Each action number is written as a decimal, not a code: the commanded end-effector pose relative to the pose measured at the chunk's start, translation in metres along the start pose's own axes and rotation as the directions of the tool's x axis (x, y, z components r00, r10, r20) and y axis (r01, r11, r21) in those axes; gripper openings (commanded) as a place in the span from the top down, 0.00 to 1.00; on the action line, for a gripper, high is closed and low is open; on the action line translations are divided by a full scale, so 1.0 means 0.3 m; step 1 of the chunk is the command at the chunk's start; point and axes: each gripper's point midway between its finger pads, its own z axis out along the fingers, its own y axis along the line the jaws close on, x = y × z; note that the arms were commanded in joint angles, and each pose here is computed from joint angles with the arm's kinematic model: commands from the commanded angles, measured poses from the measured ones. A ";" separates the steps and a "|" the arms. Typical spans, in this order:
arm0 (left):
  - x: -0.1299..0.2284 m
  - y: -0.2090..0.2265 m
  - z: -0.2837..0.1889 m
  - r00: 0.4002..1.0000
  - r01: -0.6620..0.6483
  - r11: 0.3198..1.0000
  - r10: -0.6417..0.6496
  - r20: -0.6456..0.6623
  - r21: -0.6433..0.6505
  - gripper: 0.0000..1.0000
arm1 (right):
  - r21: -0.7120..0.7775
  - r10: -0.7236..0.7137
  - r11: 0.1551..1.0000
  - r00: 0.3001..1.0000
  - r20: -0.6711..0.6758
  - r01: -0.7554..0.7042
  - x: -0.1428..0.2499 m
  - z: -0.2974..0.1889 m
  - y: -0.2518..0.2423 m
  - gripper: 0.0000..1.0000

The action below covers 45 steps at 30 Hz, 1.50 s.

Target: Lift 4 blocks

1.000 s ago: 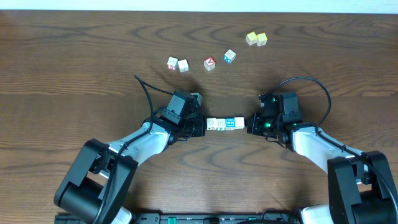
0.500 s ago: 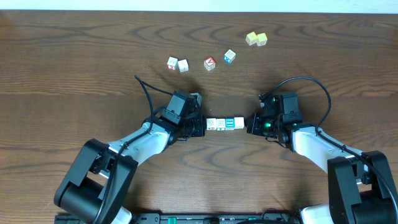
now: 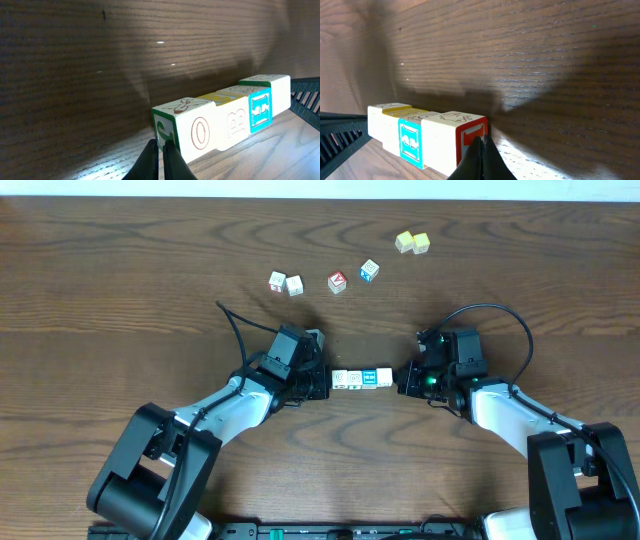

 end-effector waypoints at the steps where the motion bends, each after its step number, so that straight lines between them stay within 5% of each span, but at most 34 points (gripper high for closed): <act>1: 0.006 -0.045 -0.014 0.999 -0.032 0.998 0.032 -0.006 0.057 0.93 | -0.101 -0.029 0.995 0.999 -0.034 0.026 0.018 -0.007 0.068 0.99; 45: -0.010 -0.082 -0.045 0.999 -0.048 0.995 0.046 0.015 0.091 0.93 | -0.124 -0.052 0.991 0.999 0.004 0.053 -0.008 -0.057 0.114 0.99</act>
